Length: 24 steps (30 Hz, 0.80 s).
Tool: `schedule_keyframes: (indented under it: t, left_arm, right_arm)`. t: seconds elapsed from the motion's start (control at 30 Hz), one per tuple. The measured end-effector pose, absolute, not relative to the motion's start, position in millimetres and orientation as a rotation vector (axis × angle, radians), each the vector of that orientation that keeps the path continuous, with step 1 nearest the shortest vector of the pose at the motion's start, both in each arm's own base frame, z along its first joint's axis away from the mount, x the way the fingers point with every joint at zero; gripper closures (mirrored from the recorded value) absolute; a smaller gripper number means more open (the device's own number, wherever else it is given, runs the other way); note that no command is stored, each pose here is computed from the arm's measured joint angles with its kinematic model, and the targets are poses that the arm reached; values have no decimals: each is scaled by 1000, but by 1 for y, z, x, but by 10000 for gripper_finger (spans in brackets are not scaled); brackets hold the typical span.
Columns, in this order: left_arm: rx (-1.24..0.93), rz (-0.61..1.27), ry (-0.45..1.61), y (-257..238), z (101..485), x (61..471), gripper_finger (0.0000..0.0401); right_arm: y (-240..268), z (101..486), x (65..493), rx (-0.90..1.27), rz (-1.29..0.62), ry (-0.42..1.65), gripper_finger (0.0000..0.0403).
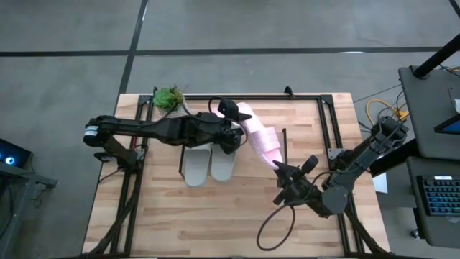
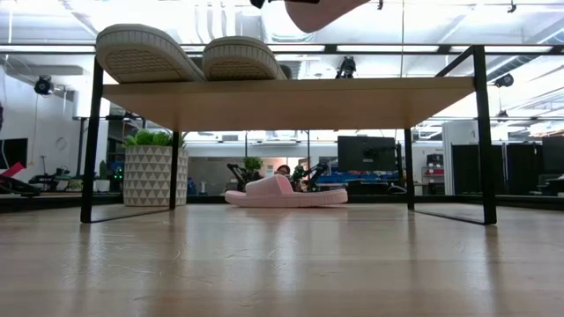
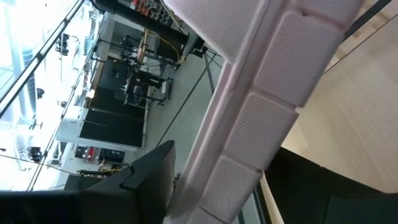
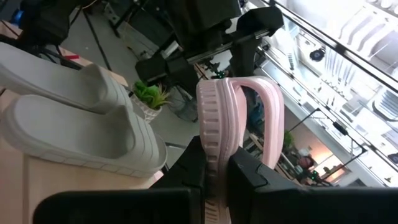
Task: Pick and place slides into the shelf
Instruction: Put the bottom pink slide on the shelf
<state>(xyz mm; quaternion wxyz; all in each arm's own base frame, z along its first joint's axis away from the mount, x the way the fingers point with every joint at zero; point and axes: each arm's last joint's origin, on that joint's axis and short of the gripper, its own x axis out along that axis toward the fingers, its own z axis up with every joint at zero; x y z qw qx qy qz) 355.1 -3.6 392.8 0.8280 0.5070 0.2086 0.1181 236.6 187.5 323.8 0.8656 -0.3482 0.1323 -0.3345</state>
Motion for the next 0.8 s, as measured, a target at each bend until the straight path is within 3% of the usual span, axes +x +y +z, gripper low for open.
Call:
schedule_keyframes:
  t: [0.17, 0.4, 0.6, 0.8]
  left_arm:
    - [1074, 239, 434, -4, 393, 357, 216]
    - [1099, 188, 419, -5, 392, 357, 350]
    - [1103, 177, 419, -5, 391, 357, 351]
    - [1076, 138, 478, -1, 384, 350, 351]
  right_arm:
    - [187, 324, 237, -733, -699, 278, 380]
    - [188, 324, 236, -742, -696, 280, 380]
    - [189, 324, 236, -766, -692, 288, 372]
    - [196, 325, 228, -812, -681, 305, 322]
